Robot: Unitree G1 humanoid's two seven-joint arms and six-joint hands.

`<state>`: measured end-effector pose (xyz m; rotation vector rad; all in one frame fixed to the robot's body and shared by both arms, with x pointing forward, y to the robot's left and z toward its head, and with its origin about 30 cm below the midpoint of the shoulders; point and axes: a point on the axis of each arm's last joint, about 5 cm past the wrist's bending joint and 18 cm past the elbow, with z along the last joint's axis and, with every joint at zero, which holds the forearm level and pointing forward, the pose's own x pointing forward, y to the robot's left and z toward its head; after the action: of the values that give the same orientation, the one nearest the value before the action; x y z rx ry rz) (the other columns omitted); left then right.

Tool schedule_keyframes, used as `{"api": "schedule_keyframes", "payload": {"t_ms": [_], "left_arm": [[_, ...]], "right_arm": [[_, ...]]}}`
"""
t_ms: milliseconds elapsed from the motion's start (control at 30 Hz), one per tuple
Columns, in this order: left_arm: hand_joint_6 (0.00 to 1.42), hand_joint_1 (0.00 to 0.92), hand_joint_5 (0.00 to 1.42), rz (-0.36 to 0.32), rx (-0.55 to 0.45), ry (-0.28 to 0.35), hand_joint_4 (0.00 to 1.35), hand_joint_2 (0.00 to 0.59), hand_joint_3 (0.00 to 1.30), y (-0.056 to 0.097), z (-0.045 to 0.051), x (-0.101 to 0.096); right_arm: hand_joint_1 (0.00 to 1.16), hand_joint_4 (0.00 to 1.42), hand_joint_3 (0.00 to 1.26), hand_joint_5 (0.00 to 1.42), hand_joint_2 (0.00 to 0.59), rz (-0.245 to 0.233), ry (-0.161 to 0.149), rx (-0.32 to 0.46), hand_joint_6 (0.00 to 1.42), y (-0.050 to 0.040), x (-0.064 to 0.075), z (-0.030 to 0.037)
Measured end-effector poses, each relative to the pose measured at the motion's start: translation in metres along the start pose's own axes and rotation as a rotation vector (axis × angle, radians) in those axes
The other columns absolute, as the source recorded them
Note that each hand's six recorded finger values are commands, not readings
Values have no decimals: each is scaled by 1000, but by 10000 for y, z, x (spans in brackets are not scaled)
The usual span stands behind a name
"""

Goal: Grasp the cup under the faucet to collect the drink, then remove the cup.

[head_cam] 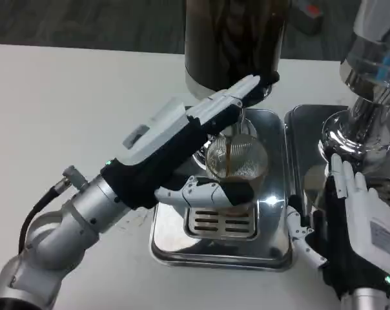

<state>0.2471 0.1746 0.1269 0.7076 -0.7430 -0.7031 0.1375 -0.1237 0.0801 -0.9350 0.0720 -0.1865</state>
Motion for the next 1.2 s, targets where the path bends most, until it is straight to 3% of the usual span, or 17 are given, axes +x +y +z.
{"api": "schedule_keyframes", "payload": {"t_ms": [433, 567, 700, 900, 1200], "left_arm": [[71, 0, 117, -28, 116, -17, 0, 123, 65, -14, 28, -2], [71, 0, 118, -27, 121, -18, 0, 123, 72, -18, 27, -10], [71, 0, 118, -27, 122, -19, 0, 124, 74, -18, 27, -12], [71, 0, 118, -29, 125, -20, 0, 124, 76, -14, 25, -8], [71, 0, 118, -38, 133, -23, 0, 124, 76, 2, 23, 1]], "right_arm": [[364, 0, 0, 0, 445, -1, 15, 12, 0, -3, 12, -18], [368, 0, 0, 0, 423, 13, 19, 92, 0, -11, 27, -40], [375, 0, 0, 0, 377, 59, 3, 171, 0, -11, 48, -70], [418, 0, 0, 0, 327, 137, -49, 272, 0, -28, 150, -77], [496, 0, 0, 0, 265, 247, -90, 360, 0, -26, 258, -102]]}}
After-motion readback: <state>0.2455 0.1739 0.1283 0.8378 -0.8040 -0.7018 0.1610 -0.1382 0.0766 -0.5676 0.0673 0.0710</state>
